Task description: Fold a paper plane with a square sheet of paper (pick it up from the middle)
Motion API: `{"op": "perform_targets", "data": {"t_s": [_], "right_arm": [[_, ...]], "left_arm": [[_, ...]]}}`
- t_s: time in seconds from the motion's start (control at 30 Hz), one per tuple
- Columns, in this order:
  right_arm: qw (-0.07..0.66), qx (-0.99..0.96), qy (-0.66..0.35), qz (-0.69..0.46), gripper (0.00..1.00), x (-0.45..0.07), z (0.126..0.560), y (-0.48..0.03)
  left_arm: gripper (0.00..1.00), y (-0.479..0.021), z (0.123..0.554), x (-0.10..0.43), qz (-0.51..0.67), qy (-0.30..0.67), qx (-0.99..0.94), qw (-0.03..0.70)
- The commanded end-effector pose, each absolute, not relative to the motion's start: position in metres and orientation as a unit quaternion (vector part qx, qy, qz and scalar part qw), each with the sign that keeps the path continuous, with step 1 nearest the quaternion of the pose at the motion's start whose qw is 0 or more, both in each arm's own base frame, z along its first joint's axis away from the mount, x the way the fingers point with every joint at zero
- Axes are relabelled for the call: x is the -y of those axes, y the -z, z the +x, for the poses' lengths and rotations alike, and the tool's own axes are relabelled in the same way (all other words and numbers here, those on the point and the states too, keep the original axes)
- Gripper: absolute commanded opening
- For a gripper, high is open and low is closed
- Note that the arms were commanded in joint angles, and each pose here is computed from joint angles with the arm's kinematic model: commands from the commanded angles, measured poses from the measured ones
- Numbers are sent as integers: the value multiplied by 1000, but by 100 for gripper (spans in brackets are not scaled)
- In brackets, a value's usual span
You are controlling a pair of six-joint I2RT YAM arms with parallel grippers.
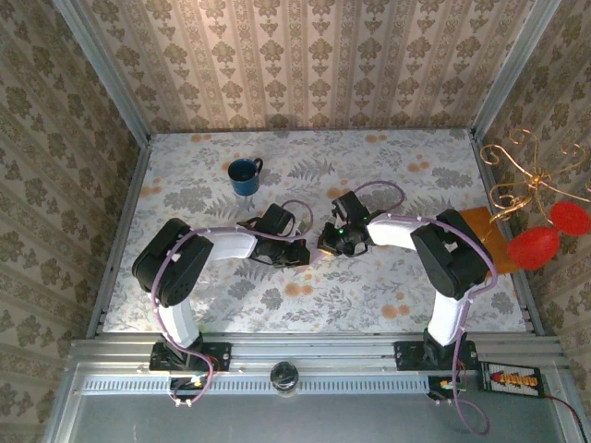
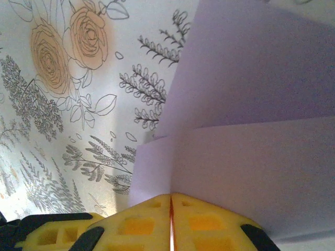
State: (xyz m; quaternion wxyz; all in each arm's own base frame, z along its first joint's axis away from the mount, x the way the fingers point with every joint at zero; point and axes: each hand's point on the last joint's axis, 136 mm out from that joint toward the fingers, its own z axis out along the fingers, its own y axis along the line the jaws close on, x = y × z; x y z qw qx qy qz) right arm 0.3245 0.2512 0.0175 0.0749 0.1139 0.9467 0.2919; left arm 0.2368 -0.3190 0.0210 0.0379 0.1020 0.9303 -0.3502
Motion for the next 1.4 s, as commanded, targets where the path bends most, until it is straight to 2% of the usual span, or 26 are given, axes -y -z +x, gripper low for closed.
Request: {"op": "perform_targets", "data": {"t_s": [0.0,0.33,0.63,0.73,0.87,1.0,1.17,1.37], "right_arm": [[91,-953,-269,108,9,-234,331,-28],[105,-959,-238,114,10,-211,339,-26],[131,-959,-231,96,13,-209,346,-47],[161,-956,-229,89,19,-204,347,-69],[189,-962,-176,93,38,-179,342,-77],[180,-969,-127,109,55,-161,335,-64],[163,-970,-137,113,67,-171,335,-53],[153,-976,-132,77,73,-193,338,-42]], "left_arm": [[4,-7,229,307,103,312,-944,19],[4,-6,228,307,108,309,-945,15],[4,-4,226,308,112,306,-945,10],[4,-4,225,309,114,305,-945,8],[4,-5,226,310,116,305,-945,9],[4,-6,226,312,119,306,-945,10],[4,-6,226,312,119,305,-945,10],[4,-5,226,311,118,305,-945,10]]}}
